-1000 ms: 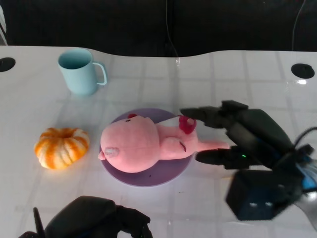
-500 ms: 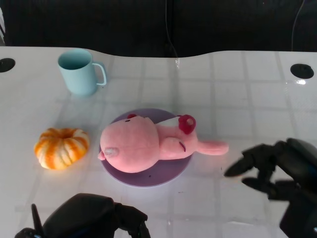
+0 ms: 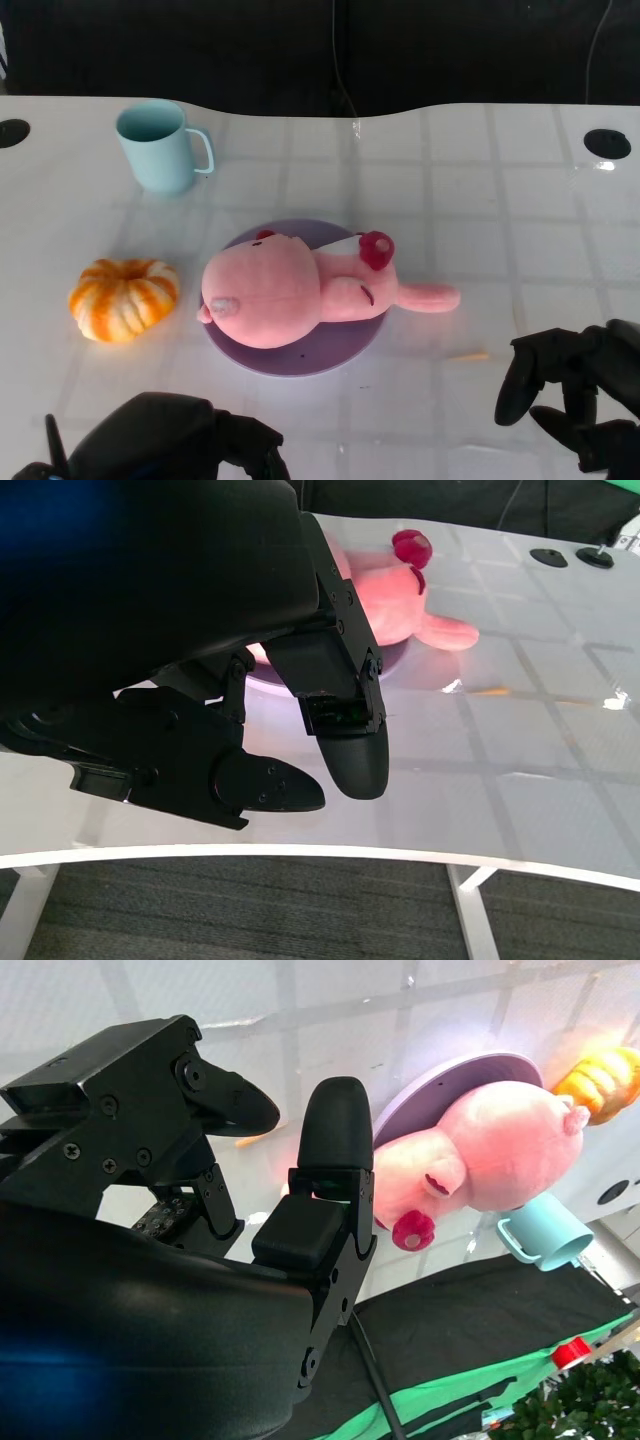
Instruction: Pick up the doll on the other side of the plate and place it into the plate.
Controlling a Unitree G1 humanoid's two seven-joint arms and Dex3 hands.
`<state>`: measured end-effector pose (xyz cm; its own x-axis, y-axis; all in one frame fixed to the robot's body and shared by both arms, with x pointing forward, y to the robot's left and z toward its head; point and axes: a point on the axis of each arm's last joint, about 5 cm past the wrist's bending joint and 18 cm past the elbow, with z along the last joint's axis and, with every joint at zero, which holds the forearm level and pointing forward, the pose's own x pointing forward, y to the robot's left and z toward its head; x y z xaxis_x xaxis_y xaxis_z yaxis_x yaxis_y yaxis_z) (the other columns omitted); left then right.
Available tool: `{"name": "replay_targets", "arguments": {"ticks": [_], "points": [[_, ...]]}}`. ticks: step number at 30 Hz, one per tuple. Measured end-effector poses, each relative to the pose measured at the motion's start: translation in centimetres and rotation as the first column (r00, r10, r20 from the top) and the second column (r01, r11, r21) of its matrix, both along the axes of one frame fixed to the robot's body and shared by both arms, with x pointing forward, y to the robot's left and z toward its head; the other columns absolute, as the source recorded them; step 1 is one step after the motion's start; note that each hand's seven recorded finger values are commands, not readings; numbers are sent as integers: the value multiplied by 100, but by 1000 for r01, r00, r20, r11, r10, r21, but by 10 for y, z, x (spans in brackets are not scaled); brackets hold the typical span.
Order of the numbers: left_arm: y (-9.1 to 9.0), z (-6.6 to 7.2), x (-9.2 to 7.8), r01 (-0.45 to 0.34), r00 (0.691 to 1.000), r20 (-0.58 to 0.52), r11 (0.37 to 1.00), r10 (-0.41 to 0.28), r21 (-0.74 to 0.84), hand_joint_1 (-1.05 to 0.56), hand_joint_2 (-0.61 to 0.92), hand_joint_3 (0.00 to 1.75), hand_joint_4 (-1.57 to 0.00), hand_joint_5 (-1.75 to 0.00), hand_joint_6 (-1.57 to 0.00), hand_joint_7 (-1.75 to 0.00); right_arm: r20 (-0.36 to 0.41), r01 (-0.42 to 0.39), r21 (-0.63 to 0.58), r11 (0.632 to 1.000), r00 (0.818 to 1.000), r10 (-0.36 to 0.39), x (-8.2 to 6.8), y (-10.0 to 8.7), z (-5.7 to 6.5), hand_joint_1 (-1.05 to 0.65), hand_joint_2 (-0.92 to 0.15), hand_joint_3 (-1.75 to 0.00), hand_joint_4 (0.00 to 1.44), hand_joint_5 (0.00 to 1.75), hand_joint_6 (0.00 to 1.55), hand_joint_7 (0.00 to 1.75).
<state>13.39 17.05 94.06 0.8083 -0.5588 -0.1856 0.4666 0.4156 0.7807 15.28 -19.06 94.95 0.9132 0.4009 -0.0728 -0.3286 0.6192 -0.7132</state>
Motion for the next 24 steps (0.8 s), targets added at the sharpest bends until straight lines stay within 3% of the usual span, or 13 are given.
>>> {"name": "replay_targets", "arguments": {"ticks": [6,13,24], "points": [[2,-2,0,-1,1000,-12,1000,1,-4,-19,92,27,-70,-133,-89,-54,-47,22,-22,1000,999,-23,6,2,-9,2,-53,-95,78,165,84,107],[2,-3,1,1,1000,-17,1000,-1,-2,-19,92,27,-69,-133,-89,-55,-72,27,-45,999,997,-31,8,1,-14,-1,-55,-88,79,156,84,102],[0,-3,1,15,1000,-14,1000,-15,-4,-18,92,27,-71,-136,-89,-58,-63,-14,-74,997,998,10,10,-1,-13,0,-56,-84,81,151,89,94]]}}
